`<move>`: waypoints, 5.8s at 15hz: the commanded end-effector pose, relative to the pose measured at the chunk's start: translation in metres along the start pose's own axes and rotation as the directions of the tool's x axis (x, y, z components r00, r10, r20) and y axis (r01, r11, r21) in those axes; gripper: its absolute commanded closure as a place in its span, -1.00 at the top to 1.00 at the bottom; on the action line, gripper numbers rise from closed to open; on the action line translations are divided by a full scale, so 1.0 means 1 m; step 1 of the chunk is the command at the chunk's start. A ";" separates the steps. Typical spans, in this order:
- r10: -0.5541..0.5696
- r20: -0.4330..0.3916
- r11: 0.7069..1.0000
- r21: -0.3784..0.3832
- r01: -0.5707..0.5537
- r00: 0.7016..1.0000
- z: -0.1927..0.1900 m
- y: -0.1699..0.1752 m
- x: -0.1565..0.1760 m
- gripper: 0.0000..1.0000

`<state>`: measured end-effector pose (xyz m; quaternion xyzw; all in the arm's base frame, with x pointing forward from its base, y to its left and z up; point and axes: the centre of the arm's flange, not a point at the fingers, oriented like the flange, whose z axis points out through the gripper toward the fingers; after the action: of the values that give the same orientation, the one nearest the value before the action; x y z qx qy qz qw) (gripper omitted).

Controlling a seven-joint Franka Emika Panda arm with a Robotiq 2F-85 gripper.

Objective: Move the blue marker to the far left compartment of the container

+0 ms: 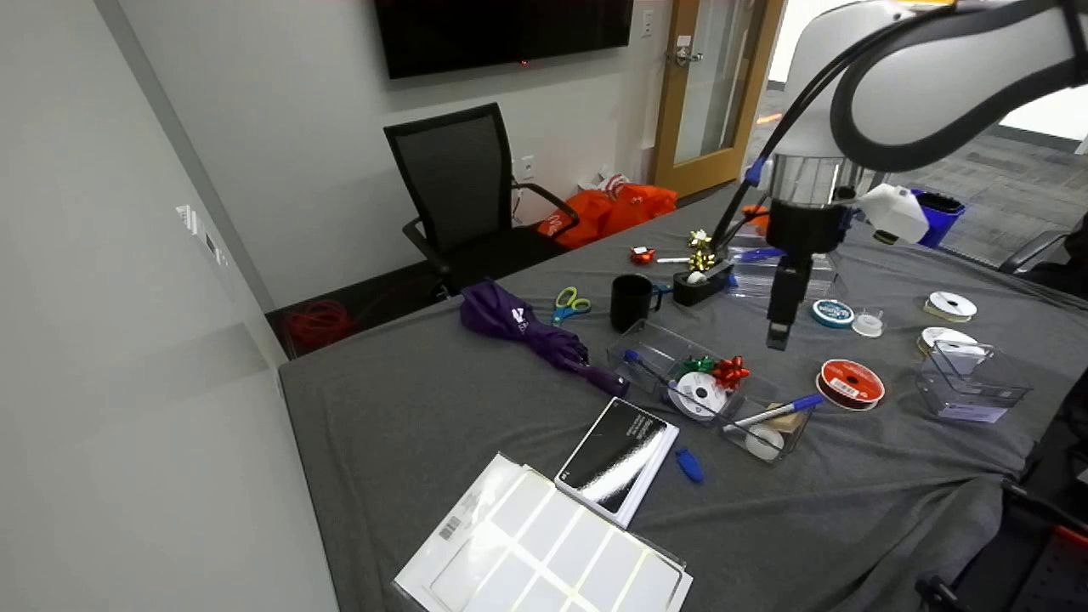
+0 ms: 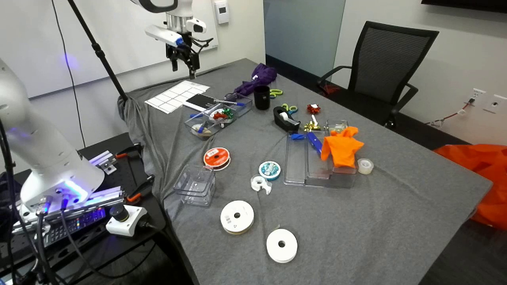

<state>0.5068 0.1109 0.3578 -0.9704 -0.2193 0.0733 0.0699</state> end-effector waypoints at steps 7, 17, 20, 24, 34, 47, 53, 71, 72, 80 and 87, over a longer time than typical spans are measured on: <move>-0.231 0.112 0.972 -0.008 0.233 0.967 0.066 0.039 -0.017 1.00; -0.344 0.194 0.934 -0.031 0.356 0.919 0.121 0.080 -0.016 1.00; -0.360 0.242 0.926 -0.022 0.376 0.901 0.148 0.097 -0.017 1.00; -0.363 0.304 0.924 -0.007 0.383 0.881 0.168 0.111 -0.018 1.00; -0.378 0.351 0.915 -0.003 0.404 0.857 0.186 0.120 -0.013 -0.11; -0.423 0.326 0.895 0.008 0.445 0.845 0.164 0.098 -0.027 -0.91; -0.456 0.280 0.886 0.051 0.461 0.845 0.119 0.082 -0.032 -0.91; 0.243 0.172 0.940 0.201 -0.276 0.955 0.024 0.140 0.098 -0.91; 0.280 0.191 0.927 0.200 -0.317 0.941 0.031 0.148 0.105 -0.91; 0.429 0.345 0.824 0.228 -0.518 0.835 0.080 0.181 0.145 -0.91; 0.530 0.381 0.720 0.270 -0.640 0.758 0.094 0.199 0.171 -0.14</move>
<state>0.6976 0.0194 0.2196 -0.9454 0.0832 0.2538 0.1867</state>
